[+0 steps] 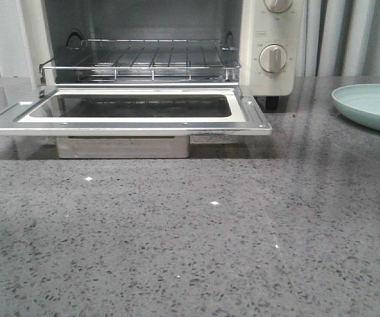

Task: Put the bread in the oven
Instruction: 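Grasp the croissant with the right gripper and lift it off the plate, then carry the croissant into the oven and lower it onto the wire rack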

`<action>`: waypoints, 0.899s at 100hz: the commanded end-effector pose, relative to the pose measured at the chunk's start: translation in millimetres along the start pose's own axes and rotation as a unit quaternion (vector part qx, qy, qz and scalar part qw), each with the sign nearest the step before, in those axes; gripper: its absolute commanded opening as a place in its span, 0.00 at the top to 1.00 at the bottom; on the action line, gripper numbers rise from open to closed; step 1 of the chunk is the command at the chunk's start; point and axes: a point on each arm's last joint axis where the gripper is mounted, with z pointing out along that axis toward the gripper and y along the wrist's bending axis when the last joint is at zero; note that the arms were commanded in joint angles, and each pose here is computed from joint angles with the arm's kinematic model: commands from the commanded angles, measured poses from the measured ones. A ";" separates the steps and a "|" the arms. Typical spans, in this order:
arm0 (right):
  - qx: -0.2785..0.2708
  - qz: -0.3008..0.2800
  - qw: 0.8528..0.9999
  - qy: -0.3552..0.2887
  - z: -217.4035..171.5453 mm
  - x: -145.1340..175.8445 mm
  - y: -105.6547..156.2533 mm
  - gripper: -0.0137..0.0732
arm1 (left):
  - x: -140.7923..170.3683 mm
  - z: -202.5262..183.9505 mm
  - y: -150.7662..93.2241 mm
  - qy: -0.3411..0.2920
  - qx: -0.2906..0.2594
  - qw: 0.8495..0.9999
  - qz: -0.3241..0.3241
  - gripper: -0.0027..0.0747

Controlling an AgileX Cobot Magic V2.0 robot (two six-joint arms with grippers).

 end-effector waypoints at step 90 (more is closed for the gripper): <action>0.157 -0.163 0.974 -0.013 166.9 -85.4 -25.4 0.92 | -10.6 -2.6 -1.7 -0.033 0.004 0.999 -0.015 0.99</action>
